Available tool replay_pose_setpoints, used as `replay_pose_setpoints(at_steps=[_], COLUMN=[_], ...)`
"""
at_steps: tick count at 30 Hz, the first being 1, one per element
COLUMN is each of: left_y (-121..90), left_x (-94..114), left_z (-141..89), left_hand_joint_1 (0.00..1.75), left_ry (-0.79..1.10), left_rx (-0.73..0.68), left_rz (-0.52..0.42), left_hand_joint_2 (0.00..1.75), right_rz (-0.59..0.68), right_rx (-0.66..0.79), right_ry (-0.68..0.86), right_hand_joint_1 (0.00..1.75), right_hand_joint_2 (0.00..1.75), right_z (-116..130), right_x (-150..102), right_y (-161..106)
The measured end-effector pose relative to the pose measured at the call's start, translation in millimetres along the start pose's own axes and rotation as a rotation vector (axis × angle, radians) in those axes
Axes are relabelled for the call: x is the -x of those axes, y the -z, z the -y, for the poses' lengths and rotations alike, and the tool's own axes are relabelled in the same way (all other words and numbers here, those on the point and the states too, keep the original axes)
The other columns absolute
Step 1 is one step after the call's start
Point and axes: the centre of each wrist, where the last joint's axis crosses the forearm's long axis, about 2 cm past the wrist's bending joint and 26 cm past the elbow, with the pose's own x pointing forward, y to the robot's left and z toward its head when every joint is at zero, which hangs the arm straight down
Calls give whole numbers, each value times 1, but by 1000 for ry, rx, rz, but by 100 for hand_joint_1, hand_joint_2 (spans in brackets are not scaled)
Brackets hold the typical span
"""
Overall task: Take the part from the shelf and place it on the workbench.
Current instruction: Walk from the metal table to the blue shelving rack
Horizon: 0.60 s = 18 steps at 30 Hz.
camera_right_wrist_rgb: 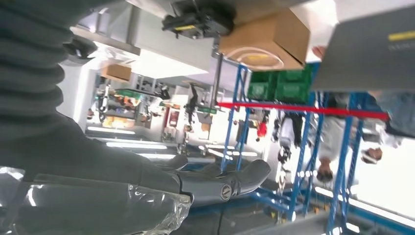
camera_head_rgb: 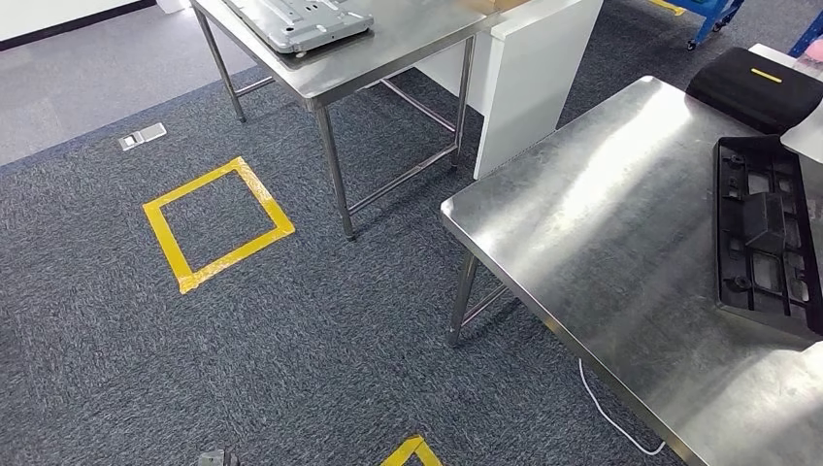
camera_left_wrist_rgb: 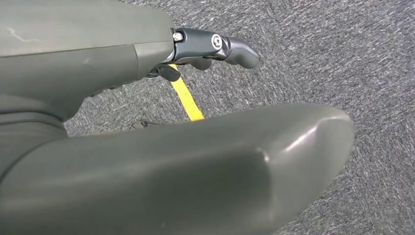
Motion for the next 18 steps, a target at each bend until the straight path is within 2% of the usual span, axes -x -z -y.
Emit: replay_pose_setpoints(at_steps=[6,18], left_y=[-1,-2], left_x=[1,2], left_z=[5,3], left_hand_joint_1=[0,0], left_ry=[-7,-4], left_rx=[6,9], left_rz=[-6,-10], left_hand_joint_2=[0,0], right_rz=[-5,-5], right_rx=[45,31], right_ry=[4,-12], right_hand_joint_1=[0,0], right_hand_joint_2=[175,175], right_z=[5,-3], right_x=[7,10], right_y=[3,2])
